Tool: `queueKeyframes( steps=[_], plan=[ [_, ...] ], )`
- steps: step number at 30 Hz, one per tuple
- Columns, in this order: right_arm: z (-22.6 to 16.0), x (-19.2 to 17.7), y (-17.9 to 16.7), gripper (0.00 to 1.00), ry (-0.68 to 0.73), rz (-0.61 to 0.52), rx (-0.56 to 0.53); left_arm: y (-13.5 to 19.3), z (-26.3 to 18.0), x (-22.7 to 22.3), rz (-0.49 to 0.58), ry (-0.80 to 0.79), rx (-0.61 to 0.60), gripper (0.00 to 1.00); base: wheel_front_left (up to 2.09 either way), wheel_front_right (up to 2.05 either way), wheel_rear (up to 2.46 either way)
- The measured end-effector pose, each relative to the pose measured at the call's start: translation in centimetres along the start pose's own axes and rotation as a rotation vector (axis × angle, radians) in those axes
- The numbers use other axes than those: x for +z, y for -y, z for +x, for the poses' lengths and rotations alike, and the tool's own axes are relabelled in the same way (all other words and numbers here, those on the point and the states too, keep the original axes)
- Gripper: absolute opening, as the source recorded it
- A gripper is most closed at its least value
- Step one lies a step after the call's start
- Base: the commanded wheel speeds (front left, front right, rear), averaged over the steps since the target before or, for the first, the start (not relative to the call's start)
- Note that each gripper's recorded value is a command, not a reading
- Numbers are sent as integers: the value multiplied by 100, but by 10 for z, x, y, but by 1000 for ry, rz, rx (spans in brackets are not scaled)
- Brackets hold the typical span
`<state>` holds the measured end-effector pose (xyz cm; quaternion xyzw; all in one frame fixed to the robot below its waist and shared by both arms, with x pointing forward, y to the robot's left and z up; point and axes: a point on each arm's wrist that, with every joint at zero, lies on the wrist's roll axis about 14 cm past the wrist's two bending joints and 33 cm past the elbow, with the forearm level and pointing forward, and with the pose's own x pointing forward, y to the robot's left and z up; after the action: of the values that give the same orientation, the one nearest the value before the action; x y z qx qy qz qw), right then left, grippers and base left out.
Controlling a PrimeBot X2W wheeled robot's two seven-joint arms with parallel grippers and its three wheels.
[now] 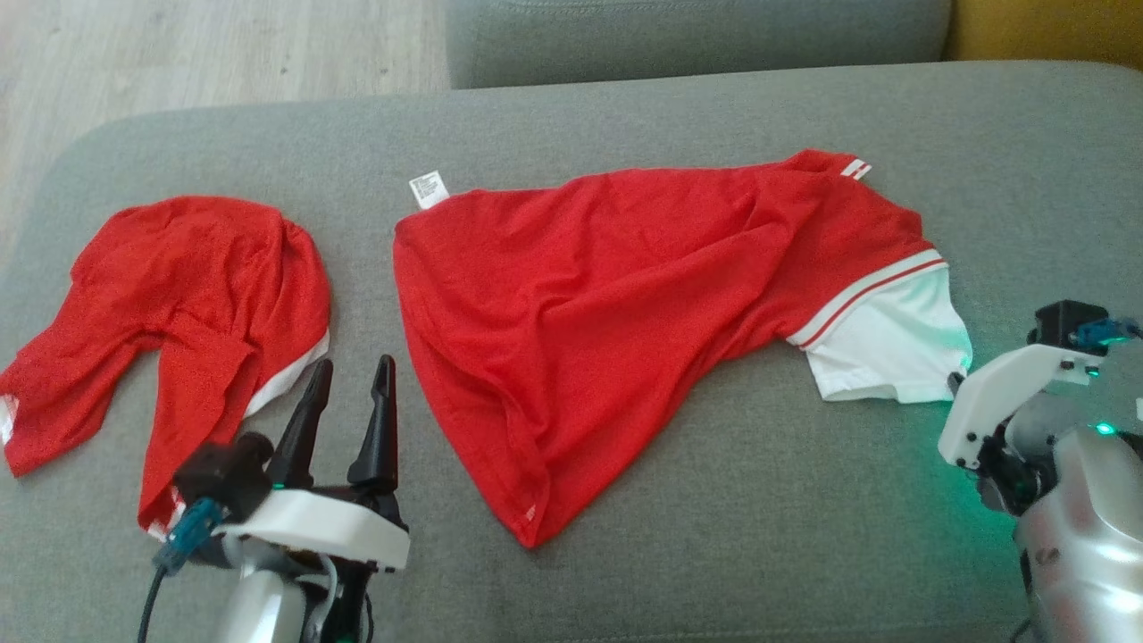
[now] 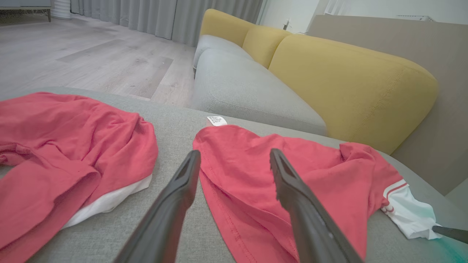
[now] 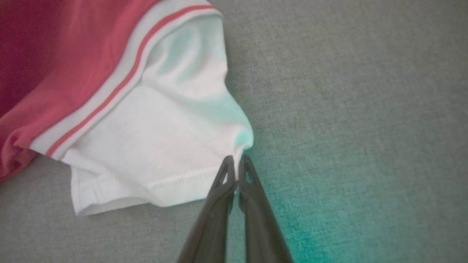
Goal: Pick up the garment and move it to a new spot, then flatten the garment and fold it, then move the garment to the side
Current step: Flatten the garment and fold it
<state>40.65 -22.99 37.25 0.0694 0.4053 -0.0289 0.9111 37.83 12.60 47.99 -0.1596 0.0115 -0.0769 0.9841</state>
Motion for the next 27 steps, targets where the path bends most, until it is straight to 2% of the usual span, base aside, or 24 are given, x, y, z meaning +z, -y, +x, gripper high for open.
queueKeyframes(
  steps=[10,18,19,20,27],
  plan=[
    [-20,-26,26,0,-78,-2,-44,7,0,4,0,11,-20,100,0,0,0],
    [-40,-41,30,0,-121,15,-32,8,-5,3,-1,9,-22,100,0,0,0],
    [-43,-41,32,19,-110,17,-37,9,-5,3,0,11,-22,100,0,0,0],
    [-46,-40,34,100,-98,16,-44,9,-5,4,0,12,-24,100,0,0,0],
    [-62,-7,26,100,49,23,-37,10,-3,4,0,14,-27,100,0,0,0]
  ],
)
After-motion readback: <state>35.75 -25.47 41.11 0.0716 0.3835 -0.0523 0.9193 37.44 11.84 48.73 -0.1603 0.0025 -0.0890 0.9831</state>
